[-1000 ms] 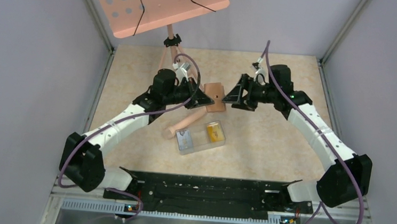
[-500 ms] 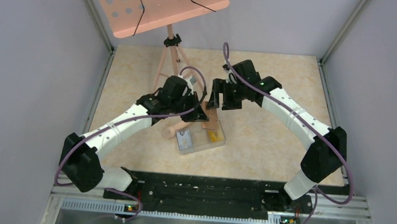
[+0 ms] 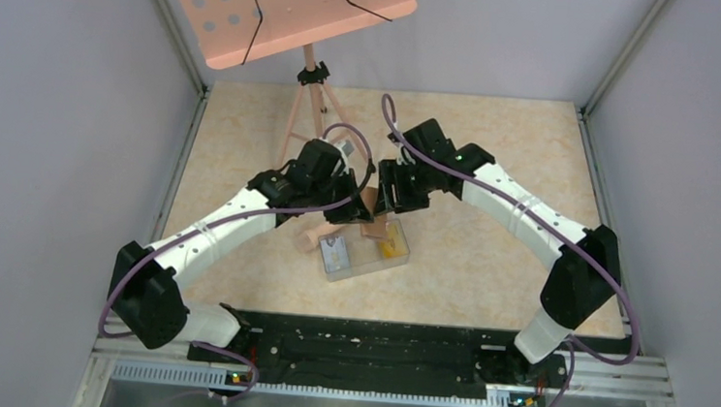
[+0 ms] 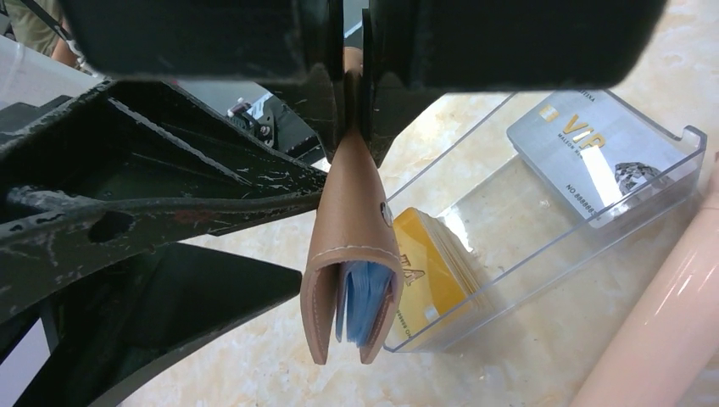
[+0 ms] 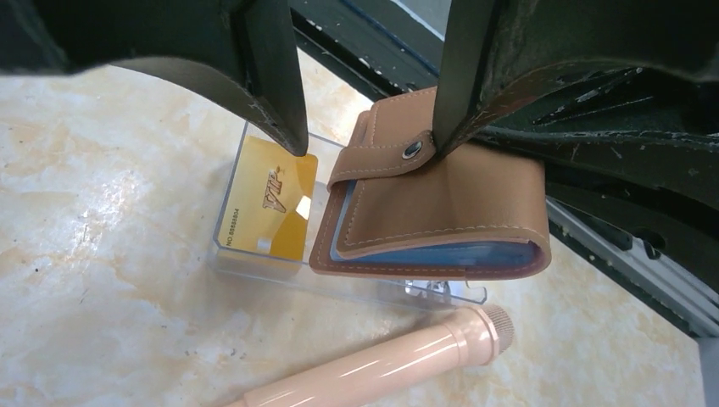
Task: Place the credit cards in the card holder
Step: Open the card holder.
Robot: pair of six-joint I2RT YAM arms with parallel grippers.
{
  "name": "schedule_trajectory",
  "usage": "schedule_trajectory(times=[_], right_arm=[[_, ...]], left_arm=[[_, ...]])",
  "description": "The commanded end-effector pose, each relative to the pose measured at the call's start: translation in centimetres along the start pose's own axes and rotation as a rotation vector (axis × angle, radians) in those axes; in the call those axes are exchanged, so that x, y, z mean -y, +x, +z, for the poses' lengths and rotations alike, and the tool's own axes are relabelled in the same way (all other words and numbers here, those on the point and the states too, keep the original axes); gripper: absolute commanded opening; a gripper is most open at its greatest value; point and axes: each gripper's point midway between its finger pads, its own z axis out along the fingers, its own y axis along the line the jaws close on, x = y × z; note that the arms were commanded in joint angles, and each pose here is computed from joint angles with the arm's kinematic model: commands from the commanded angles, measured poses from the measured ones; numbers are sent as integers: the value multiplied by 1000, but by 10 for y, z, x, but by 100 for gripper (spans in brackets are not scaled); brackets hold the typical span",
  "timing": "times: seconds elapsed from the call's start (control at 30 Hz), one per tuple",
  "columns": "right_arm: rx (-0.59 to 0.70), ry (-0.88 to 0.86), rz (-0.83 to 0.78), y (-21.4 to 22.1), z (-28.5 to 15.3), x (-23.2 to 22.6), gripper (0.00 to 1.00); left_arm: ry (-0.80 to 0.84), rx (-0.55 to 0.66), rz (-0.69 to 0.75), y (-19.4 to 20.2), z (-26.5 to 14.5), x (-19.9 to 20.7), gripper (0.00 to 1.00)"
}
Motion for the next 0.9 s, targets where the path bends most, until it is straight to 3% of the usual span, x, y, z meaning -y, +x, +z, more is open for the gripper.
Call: schedule_trajectory(times=[0.0,0.2,0.37,0.57,0.7,0.87], right_arm=[[-51,166,-25,14,8,31,52],[-77,303,-6,22,4,61,41],[-62,304,54,20,-7,77,42],[-30,115,113,18,-19,73,47],[5,-55,128,18,-28,53,56],[31,-231,132,14,-38,25,58]], left_arm=[[60,76,31,-20,-12,25,0],[64,73,35,-19,-13,25,0],[68,69,31,-16,-13,23,0],[82,69,36,-11,-14,22,0],[88,76,31,-10,-15,20,0],[116,72,29,-8,-16,24,0]])
